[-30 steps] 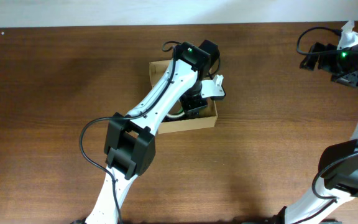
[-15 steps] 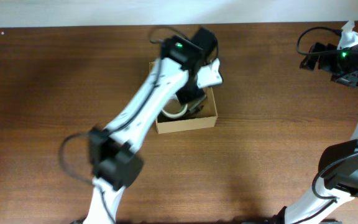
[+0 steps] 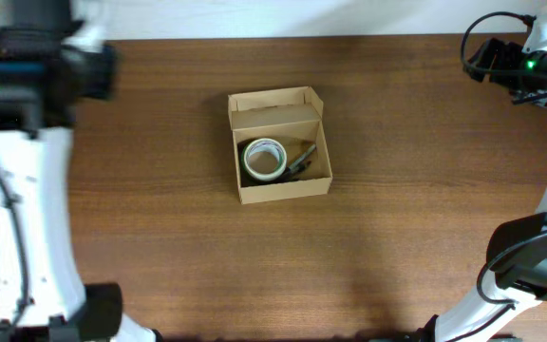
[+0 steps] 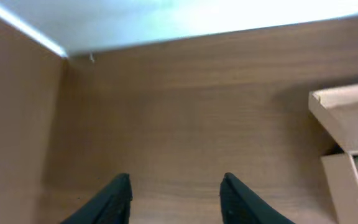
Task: Pack container
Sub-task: 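Move both grippers to the box lid flaps on either side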
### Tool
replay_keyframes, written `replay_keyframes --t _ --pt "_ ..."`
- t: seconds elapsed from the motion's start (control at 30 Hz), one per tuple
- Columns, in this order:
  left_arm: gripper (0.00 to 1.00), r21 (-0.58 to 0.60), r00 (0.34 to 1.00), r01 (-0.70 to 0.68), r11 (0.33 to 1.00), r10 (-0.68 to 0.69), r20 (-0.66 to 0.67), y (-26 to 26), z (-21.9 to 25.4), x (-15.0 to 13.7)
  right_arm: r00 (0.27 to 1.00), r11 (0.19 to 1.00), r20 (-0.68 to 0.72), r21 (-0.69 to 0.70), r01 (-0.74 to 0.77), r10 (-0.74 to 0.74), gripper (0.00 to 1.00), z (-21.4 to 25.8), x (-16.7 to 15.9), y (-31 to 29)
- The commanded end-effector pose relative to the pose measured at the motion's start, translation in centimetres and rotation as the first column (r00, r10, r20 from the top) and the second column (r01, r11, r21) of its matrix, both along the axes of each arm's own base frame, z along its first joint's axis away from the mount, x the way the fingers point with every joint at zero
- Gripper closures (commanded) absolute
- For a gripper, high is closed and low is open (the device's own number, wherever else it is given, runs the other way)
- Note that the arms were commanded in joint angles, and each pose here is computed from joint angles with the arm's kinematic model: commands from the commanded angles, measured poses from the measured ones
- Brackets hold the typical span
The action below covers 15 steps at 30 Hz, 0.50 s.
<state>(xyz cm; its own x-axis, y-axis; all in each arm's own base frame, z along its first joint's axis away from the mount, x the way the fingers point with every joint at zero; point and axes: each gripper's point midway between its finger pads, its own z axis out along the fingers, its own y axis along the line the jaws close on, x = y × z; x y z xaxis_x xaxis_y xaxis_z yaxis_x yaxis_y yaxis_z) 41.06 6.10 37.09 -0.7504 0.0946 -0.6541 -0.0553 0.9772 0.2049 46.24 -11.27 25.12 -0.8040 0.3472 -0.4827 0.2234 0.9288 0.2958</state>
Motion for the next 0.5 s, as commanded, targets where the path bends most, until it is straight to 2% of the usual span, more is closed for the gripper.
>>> replay_keyframes --t 0.0,0.07,0.17,0.27,0.37,0.47 --pt "0.64 -0.321 0.999 0.035 0.946 -0.045 -0.026 0.2 -3.1 1.7 1.0 0.998 0.004 0.054 -0.01 0.01 0.61 -0.2 0.2 0.7" --pt "0.78 -0.425 0.997 0.028 0.905 -0.056 -0.055 1.3 -5.1 2.5 1.0 0.997 0.004 0.075 -0.026 0.025 0.94 -0.2 0.3 1.3" --pt "0.98 -0.561 0.99 0.037 0.827 -0.106 -0.091 1.2 -8.0 3.9 0.995 0.979 0.036 0.178 -0.102 0.098 0.96 -0.1 0.8 3.4" --pt "0.98 -0.681 0.976 0.063 0.73 -0.188 -0.11 -0.2 -11.2 5.8 0.982 0.936 0.068 0.298 -0.189 0.177 0.96 -0.7 1.4 5.6" --pt "0.98 -0.793 0.952 0.108 0.599 -0.293 -0.092 -2.2 -14.4 7.5 0.973 0.881 0.045 0.418 -0.223 0.225 0.96 -3.1 2.2 7.6" --pt "0.98 -0.879 0.934 0.098 0.467 -0.348 -0.081 -3.8 -17.1 8.7 0.964 0.818 0.023 0.523 -0.238 0.266 0.96 -5.5 2.8 9.3"
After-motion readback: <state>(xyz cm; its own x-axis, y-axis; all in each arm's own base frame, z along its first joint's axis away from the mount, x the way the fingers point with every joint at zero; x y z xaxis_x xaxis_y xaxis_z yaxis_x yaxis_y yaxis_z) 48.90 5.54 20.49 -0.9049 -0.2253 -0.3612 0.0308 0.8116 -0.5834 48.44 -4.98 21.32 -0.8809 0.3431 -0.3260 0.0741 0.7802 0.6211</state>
